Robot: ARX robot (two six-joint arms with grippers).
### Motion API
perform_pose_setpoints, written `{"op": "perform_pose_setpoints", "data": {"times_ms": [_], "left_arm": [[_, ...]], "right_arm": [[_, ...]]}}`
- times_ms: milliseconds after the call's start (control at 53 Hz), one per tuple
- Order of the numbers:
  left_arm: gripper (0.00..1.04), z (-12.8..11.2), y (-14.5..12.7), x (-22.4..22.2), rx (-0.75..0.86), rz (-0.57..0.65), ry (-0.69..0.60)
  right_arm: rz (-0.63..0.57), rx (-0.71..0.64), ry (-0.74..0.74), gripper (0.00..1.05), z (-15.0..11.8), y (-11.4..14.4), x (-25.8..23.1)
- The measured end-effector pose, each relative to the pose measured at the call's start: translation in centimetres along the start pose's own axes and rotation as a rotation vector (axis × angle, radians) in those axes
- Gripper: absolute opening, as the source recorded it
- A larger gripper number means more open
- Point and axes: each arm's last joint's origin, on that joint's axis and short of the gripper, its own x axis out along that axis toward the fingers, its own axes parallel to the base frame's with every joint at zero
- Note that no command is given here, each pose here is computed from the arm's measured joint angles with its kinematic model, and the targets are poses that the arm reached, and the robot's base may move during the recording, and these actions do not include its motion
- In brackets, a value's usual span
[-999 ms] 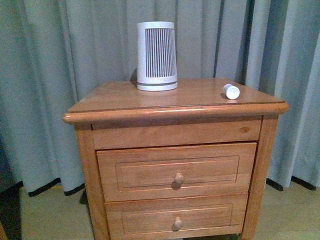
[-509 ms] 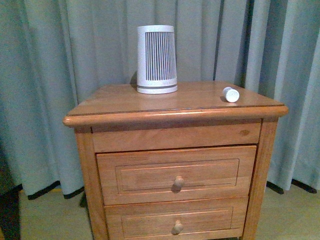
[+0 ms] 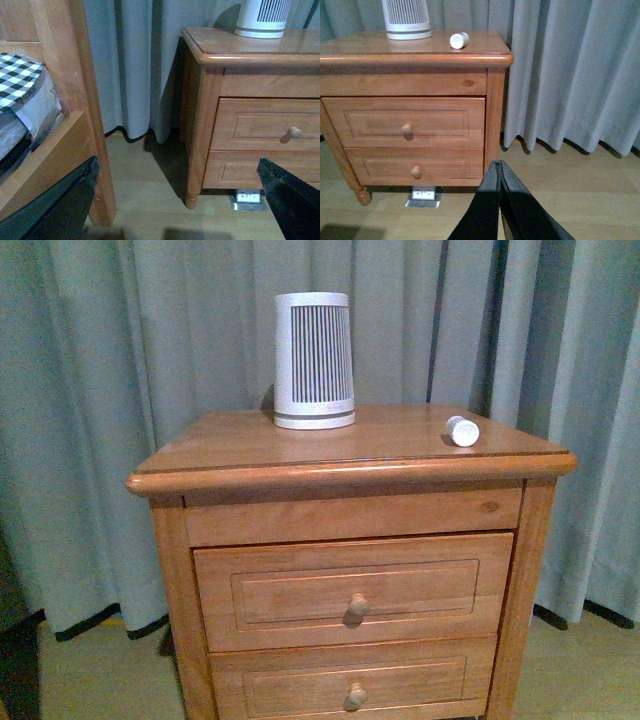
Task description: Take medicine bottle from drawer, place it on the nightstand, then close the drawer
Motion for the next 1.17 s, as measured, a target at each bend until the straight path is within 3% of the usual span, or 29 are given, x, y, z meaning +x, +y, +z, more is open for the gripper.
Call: {"op": "perform_pose_setpoints", "data": {"times_ms": [151,660,1169], "left_arm": [[0.98,0.0,0.0,0.0,0.0,-0.001,0.0],[0.98,0.0,0.0,0.0,0.0,-0.001,0.0],[0.98,0.0,0.0,0.0,0.0,-0.001,0.0]], "right_arm": [[0.0,-0.001,-0.001,0.05,0.01,0.0,0.0],[0.0,0.0,-0.002,0.96,0.01,0.0,-0.01],[0.0,0.0,-0.002,0.98,0.01,0.0,-0.01]]}}
